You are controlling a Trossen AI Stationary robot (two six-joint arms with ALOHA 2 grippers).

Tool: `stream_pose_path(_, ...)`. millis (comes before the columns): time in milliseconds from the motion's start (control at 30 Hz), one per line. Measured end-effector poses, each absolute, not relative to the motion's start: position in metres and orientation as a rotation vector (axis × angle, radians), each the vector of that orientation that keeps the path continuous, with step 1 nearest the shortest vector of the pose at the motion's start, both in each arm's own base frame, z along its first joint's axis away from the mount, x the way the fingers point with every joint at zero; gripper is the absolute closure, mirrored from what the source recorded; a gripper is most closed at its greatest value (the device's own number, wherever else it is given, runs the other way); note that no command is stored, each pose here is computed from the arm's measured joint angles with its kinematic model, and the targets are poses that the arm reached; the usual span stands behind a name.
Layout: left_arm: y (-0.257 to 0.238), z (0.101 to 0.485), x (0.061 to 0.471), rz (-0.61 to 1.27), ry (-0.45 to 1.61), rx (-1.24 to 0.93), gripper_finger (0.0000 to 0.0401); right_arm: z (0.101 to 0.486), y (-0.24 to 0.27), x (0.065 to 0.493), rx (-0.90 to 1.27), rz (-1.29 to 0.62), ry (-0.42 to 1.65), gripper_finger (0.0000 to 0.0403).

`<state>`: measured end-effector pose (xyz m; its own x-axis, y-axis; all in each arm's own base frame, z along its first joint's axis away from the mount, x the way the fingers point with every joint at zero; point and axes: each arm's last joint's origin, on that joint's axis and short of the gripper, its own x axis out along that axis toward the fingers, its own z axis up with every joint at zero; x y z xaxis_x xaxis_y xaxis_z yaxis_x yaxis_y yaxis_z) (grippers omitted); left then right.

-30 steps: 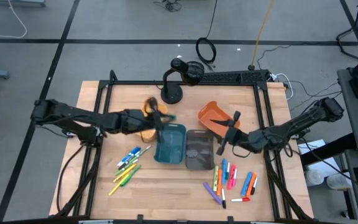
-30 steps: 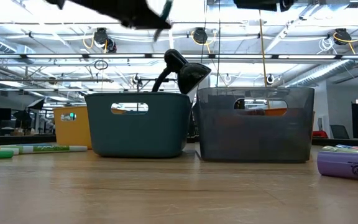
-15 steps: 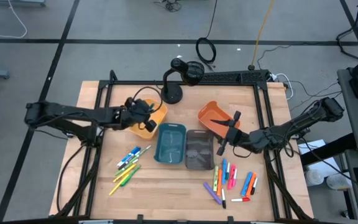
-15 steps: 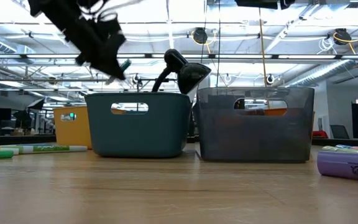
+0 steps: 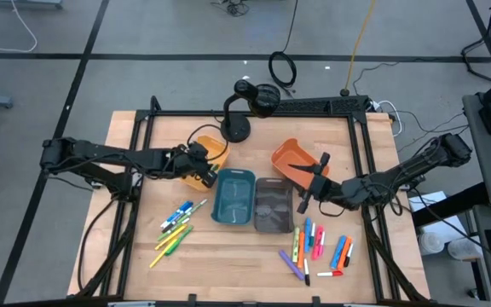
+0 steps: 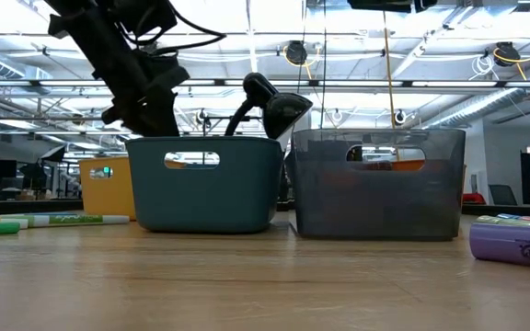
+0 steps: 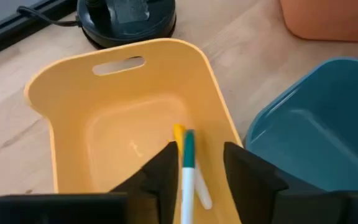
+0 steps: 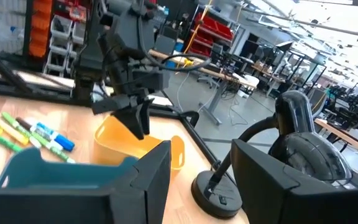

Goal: Pick & Place Markers
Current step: Put the right white and green highlighter into the yellow bin, then put the right white and black highlighter into the yellow bin

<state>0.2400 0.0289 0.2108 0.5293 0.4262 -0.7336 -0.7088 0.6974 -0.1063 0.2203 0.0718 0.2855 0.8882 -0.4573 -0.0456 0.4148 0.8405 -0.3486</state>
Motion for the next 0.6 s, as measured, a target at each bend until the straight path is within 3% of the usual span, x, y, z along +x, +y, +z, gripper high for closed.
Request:
stream_pose_path(233,0.029,0.211,0.24,0.683,0.759,-0.369,0.0234,0.285,0.072,0.22,-0.332,-0.462,0.128,0.0248)
stream_pose_path(600,0.027,0.22,0.251,0.529,0.685,-0.194,0.0231,0.285,0.072,0.22,-0.321,-0.46,0.124,0.0248)
